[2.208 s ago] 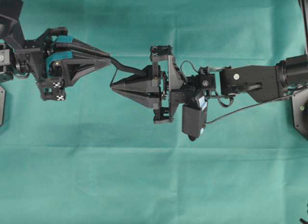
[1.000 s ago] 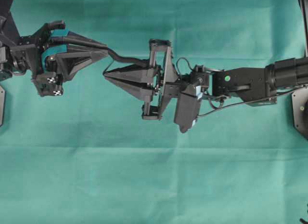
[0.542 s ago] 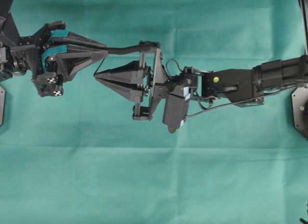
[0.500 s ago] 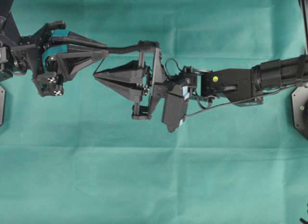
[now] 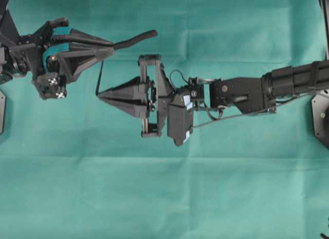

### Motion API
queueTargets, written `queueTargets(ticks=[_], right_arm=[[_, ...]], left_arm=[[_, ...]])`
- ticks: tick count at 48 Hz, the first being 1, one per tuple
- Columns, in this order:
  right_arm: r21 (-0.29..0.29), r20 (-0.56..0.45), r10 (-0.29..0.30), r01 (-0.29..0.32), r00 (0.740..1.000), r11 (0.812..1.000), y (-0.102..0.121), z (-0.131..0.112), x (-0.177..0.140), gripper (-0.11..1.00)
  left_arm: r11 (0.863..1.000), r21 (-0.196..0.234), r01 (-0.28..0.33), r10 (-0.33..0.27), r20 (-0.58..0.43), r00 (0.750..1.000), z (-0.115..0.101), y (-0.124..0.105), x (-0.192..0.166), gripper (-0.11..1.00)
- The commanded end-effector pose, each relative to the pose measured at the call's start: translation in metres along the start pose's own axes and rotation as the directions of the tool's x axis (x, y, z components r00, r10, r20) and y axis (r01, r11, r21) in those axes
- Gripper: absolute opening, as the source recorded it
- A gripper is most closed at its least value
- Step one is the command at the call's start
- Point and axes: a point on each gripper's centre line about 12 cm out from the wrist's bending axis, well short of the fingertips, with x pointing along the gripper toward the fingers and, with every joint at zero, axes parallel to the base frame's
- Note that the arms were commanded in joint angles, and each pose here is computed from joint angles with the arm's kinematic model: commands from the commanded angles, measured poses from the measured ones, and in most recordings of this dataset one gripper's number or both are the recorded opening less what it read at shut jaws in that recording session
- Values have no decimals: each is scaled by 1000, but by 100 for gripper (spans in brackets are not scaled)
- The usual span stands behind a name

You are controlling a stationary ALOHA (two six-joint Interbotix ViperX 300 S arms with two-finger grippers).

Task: Peel off the Velcro with your right arm.
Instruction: 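Open the right gripper and withdraw it from the strap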

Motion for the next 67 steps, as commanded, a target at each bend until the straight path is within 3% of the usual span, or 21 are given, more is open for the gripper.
queueTargets(ticks=[1, 12, 21, 32, 39, 47, 67], right_arm=[[-1, 35, -4, 4, 999, 1000, -3, 14, 2, -9], [1, 39, -7, 7, 999, 1000, -6, 21, -2, -9], [2, -18, 15, -15, 1000, 1000, -7, 20, -6, -9], [32, -44, 17, -16, 999, 999, -10, 22, -8, -9], [34, -42, 18, -17, 999, 999, -10, 24, -12, 5], [34, -37, 14, -13, 999, 999, -13, 28, -23, 41], [56, -37, -3, 6, 999, 998, -17, 36, -62, 38]], left_arm=[[1000, 1, 9, -9, 37, 999, 9, -3, 3, 10], [1000, 1, 9, -9, 35, 999, 9, -2, 3, 10], [1000, 1, 5, -5, 28, 1000, 7, -2, 2, 10], [1000, 2, 4, -4, 26, 1000, 7, -1, 2, 10], [1000, 1, 0, 0, 17, 1000, 4, 0, 0, 10], [1000, 2, -7, 7, 5, 1000, 1, 2, -3, 10], [1000, 4, -19, 19, -21, 1000, -7, 6, -15, 10]])
